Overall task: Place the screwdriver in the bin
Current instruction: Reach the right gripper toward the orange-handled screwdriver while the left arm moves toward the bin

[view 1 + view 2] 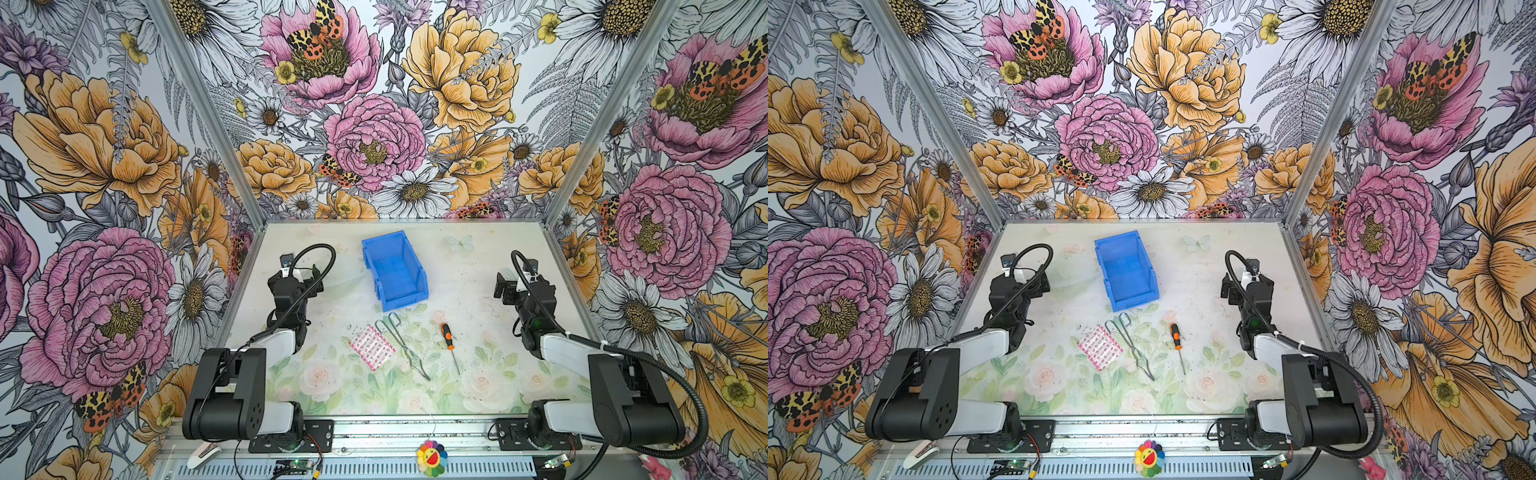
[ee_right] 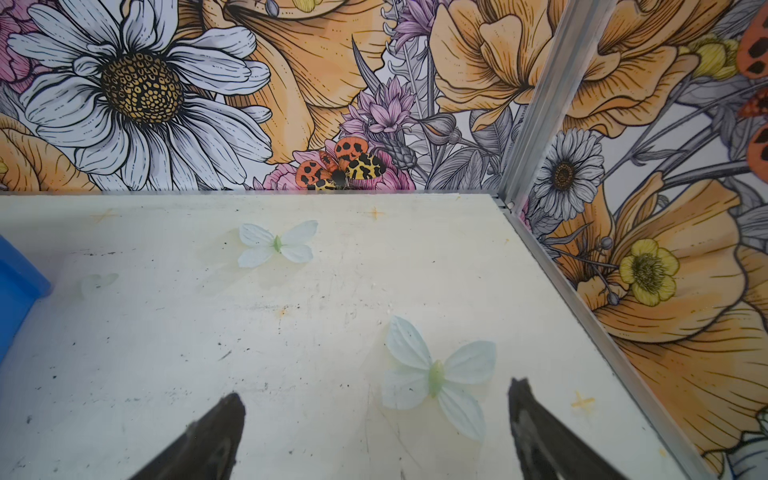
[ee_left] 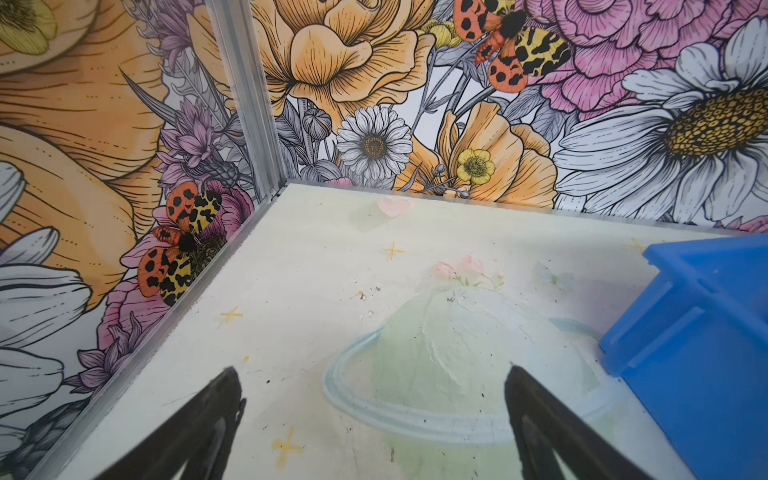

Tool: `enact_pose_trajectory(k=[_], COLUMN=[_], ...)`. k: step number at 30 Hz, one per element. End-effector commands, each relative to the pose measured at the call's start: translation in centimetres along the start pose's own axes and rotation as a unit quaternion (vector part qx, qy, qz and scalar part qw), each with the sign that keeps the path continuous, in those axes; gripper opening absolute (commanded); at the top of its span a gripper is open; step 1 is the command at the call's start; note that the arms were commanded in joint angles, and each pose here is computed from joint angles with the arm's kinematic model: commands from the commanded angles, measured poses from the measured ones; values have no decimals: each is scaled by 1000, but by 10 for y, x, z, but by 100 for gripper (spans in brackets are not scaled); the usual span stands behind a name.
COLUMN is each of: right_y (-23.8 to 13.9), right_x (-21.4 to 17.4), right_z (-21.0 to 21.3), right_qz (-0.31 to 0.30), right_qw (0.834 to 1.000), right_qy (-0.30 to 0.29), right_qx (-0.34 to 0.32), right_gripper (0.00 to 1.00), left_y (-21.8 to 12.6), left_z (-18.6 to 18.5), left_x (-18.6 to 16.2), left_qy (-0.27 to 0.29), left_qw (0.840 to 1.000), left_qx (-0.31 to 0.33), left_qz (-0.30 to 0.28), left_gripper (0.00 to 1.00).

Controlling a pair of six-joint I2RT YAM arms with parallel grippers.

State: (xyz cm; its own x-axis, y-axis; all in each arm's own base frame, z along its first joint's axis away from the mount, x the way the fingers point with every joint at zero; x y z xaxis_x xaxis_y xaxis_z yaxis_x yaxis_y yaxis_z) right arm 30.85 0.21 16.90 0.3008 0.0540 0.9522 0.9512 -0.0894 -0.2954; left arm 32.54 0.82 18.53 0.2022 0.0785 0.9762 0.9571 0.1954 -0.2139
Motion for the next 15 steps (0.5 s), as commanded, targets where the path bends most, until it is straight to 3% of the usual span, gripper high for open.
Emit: enact_pose_trajectory(k=[1, 3, 8, 15], right_y=[-9, -16, -38, -71], right_x=[15, 23, 38, 58], right_z=[3, 9, 19, 44], right_qz=[43, 67, 116, 90], right_qw=[999, 998, 993, 996], right_qy=[3, -1, -5, 14], right_qx=[-19, -19, -24, 5], right_gripper=[99, 100, 100, 100], left_y=[-5, -6, -16, -46], left_z=[-11, -24, -52, -79], left_x=[1, 5, 13, 31], left_qy=[40, 61, 54, 11], left_qw=[998, 997, 995, 983], left_qx=[-2, -19, -63, -178], left_qz=[39, 50, 53, 45], left_gripper=[99, 99, 99, 99])
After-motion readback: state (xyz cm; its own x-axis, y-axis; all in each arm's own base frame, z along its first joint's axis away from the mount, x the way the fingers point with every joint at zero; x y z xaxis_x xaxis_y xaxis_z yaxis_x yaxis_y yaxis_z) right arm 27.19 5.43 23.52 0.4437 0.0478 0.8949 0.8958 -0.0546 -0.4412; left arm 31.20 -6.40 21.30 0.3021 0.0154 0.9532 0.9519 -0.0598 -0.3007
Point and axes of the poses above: each gripper's point midway between its finger pads, its own y axis out along the fingers, its own z axis along the line the jaws close on, x = y × z, the point moved 8 cm from there along -y, back along the fingers, and after that the axes turned 2 degrees about -y, right-handed, at the moved point
